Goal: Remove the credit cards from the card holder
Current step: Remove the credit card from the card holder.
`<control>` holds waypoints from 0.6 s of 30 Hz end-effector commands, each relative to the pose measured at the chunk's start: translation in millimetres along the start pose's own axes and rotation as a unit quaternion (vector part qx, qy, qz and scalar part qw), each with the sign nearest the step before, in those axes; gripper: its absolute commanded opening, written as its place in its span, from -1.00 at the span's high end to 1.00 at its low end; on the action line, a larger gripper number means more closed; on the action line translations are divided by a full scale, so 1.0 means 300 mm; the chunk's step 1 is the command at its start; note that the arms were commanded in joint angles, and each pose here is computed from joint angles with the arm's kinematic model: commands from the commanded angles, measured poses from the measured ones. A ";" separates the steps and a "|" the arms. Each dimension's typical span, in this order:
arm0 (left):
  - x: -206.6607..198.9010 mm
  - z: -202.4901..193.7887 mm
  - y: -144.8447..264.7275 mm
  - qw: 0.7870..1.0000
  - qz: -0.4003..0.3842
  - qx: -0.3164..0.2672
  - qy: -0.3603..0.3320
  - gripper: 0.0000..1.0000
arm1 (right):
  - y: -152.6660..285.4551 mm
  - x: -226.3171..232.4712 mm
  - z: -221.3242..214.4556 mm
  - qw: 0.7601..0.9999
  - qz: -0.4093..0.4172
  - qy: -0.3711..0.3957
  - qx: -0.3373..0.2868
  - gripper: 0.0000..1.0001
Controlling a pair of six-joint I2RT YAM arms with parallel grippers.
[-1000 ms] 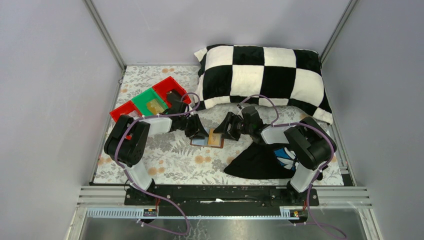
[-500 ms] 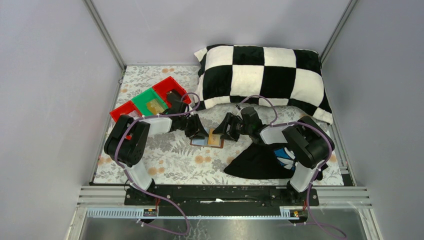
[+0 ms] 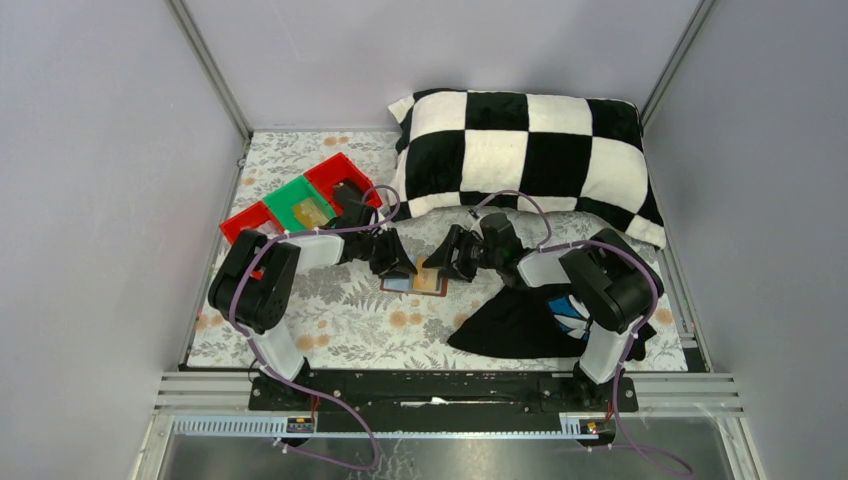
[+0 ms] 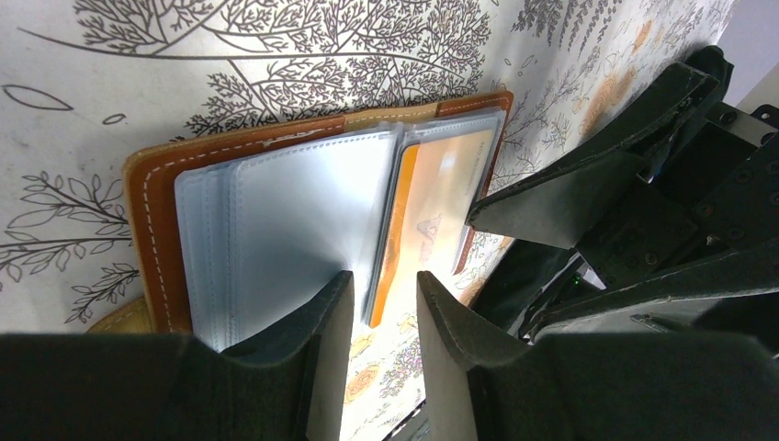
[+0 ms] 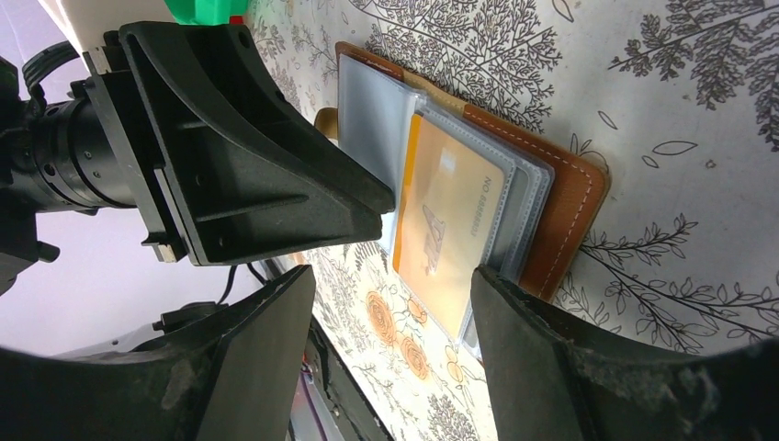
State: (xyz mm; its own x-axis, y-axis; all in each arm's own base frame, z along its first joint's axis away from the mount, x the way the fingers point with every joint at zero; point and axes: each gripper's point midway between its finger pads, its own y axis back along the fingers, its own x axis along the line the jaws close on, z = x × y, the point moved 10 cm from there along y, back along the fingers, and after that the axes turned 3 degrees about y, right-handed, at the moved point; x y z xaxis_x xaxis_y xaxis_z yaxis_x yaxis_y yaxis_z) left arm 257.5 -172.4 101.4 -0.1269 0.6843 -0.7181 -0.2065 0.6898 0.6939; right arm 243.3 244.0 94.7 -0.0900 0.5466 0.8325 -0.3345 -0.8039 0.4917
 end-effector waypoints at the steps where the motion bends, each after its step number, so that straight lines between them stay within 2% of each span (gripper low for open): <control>1: 0.012 0.006 -0.014 1.000 0.004 0.003 -0.012 0.28 | -0.027 0.011 0.002 1.000 0.012 0.005 0.004 -0.42; 18: 0.018 0.002 -0.025 1.000 -0.004 0.011 -0.011 0.36 | -0.053 -0.002 -0.004 1.000 0.023 -0.012 0.016 -0.41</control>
State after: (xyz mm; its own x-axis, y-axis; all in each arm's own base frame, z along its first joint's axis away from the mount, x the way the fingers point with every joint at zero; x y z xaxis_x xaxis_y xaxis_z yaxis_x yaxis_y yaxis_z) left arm 256.4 -172.7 97.4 -0.1276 0.6817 -0.7204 -0.1857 0.6971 0.6926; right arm 248.1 250.4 91.1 -0.0828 0.5002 0.8620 -0.3187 -0.8328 0.4526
